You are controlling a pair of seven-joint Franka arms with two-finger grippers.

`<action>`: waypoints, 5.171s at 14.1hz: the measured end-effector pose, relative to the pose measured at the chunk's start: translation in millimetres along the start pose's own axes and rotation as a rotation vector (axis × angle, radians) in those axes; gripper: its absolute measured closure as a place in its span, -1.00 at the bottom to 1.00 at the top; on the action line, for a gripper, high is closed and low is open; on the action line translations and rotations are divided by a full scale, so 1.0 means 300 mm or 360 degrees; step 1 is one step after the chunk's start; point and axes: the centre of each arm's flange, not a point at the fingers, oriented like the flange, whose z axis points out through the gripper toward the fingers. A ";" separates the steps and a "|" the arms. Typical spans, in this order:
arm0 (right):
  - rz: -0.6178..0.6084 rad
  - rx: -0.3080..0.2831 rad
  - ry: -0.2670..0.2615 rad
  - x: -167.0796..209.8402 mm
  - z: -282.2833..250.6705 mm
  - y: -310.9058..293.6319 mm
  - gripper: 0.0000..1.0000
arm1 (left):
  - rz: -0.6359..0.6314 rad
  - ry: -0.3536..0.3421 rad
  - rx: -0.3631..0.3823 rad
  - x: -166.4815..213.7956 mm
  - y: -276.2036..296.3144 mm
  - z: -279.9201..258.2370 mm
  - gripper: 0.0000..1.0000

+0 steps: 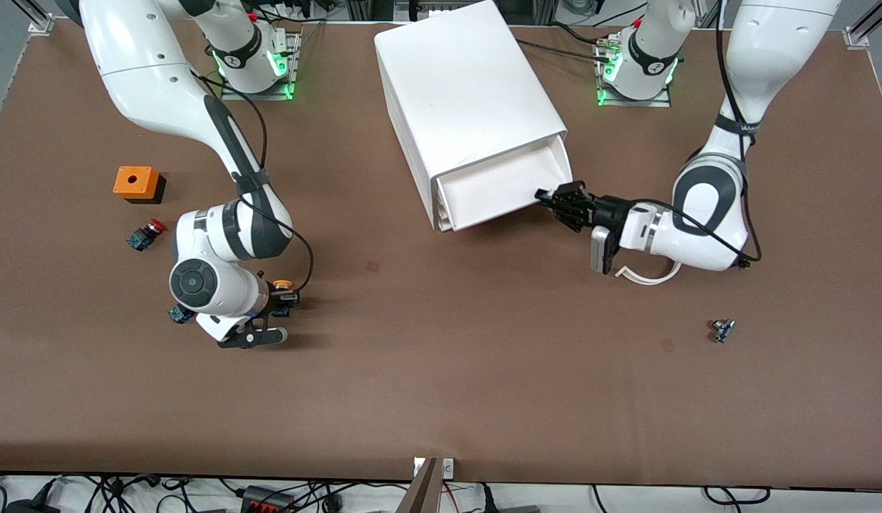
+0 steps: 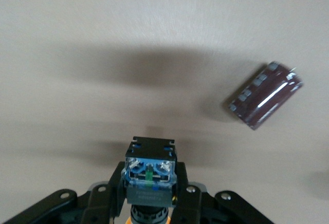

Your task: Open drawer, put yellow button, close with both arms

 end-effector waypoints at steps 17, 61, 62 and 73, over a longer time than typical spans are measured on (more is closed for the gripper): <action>-0.0359 0.0236 0.0354 -0.144 -0.851 -0.628 0.19 | -0.0460 -0.0356 0.0701 0.215 0.335 -0.394 -1.00; -0.0117 0.0223 0.0311 -0.441 -0.808 -1.247 -1.00 | -0.0783 -0.0185 0.1818 0.257 0.767 -0.677 -1.00; -0.0047 0.0204 0.0306 -0.396 -0.865 -1.139 -1.00 | -0.0824 -0.0165 0.1821 0.257 0.763 -0.674 -1.00; 0.0386 0.0093 0.0121 -0.037 -0.938 0.090 -1.00 | -0.1076 0.0145 0.1679 0.322 0.572 -0.348 -1.00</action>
